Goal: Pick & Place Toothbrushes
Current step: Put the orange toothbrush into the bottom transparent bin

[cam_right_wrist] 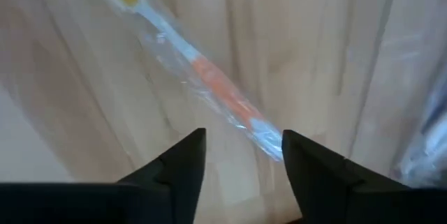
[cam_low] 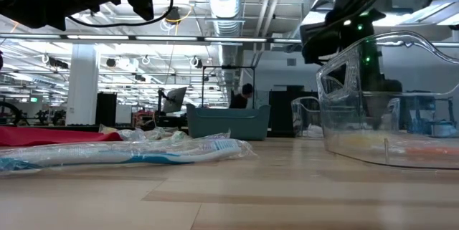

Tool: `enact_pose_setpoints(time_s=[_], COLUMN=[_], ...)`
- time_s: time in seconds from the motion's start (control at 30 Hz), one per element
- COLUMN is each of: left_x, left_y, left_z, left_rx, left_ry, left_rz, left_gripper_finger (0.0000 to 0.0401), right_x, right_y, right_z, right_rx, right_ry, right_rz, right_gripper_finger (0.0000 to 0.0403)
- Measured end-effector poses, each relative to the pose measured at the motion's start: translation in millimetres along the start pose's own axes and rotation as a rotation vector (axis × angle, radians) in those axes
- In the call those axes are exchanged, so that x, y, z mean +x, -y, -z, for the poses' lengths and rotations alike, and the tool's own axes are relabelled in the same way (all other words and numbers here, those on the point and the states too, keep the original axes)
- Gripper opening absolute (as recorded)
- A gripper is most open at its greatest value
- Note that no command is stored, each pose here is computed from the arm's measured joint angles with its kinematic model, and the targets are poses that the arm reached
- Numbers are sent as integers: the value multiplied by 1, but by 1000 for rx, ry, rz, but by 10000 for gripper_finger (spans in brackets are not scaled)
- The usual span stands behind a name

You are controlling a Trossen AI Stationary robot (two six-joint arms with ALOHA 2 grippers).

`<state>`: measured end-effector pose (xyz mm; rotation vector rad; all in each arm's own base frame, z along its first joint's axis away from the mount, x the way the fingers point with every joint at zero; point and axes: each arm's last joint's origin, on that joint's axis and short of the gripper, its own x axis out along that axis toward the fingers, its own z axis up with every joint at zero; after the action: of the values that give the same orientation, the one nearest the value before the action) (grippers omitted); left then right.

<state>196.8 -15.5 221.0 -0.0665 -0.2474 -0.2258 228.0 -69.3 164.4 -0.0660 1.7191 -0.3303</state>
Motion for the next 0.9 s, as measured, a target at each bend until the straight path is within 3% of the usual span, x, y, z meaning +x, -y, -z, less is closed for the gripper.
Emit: enact_pose_setpoints(time_s=[0.33,0.9], left_x=[0,0], left_y=[0,0], left_z=[0,0], left_rx=[2,4], left_ry=[-1,0], left_rz=[0,2], left_gripper_finger=[197,197], right_x=[11,33], right_y=[-5,5], right_z=[-10,-2], right_rx=[-60,-69], right_ry=[6,42], right_rz=[-7,-86], right_gripper_finger=[233,216])
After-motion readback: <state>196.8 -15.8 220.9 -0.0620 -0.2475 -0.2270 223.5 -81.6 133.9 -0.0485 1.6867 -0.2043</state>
